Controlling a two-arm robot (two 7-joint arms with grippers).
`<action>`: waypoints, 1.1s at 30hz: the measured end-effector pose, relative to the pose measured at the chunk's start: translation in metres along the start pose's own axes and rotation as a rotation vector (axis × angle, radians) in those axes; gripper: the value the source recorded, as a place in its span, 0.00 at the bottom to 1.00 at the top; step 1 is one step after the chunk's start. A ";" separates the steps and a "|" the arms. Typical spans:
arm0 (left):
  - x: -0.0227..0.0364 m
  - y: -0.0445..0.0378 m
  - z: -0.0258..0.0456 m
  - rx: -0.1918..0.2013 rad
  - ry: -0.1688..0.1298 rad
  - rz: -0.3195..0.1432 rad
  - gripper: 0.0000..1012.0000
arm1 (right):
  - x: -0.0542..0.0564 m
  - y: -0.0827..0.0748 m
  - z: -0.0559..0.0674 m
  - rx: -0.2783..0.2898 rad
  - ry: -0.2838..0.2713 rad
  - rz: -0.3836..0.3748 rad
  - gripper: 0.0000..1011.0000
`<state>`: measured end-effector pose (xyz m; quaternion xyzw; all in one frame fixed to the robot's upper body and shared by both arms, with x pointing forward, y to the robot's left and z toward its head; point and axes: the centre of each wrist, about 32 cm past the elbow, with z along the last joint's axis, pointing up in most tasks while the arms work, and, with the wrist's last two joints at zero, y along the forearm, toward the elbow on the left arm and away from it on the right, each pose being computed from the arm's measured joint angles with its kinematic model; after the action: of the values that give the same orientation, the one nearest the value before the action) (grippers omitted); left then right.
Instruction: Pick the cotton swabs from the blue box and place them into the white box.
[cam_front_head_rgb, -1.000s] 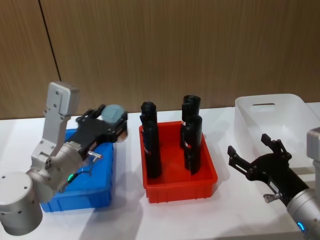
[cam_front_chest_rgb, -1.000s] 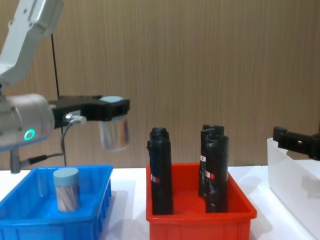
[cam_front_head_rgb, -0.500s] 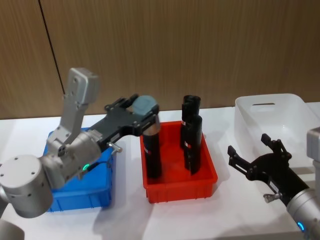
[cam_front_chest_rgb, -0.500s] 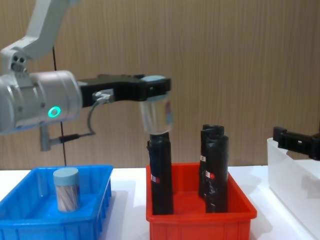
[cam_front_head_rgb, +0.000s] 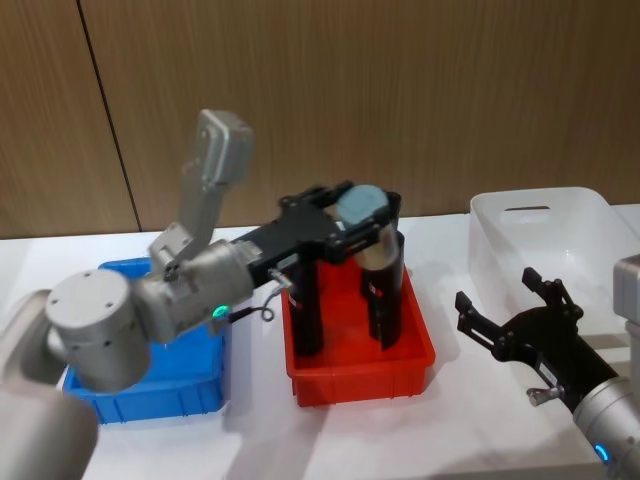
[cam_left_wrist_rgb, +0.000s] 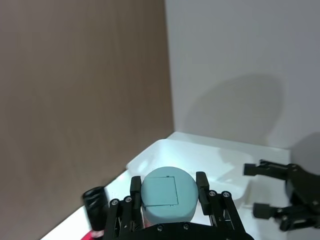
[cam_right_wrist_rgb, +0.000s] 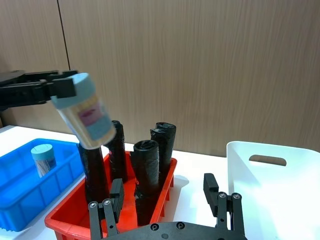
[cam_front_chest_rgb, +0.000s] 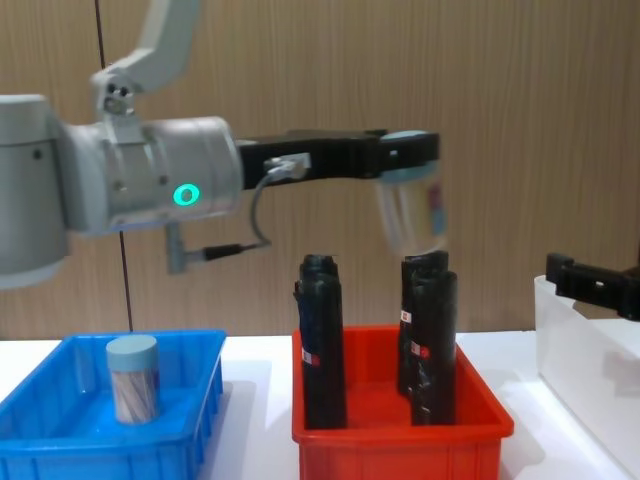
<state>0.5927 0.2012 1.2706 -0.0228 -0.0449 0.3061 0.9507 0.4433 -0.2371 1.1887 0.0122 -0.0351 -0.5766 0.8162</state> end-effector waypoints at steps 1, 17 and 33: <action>0.0007 -0.0045 0.0003 0.000 0.009 -0.021 0.65 | 0.000 0.000 0.000 0.000 0.000 0.000 0.99; 0.0061 -0.0505 0.0046 -0.006 0.090 -0.169 0.65 | 0.000 0.000 0.000 0.000 0.000 0.000 0.99; 0.0066 -0.0626 0.0067 -0.006 0.108 -0.206 0.65 | 0.000 0.001 0.001 -0.007 -0.019 0.001 0.99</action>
<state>0.6337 0.1544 1.2822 -0.0375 0.0034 0.2049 0.9781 0.4439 -0.2369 1.1898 0.0040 -0.0407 -0.5765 0.8161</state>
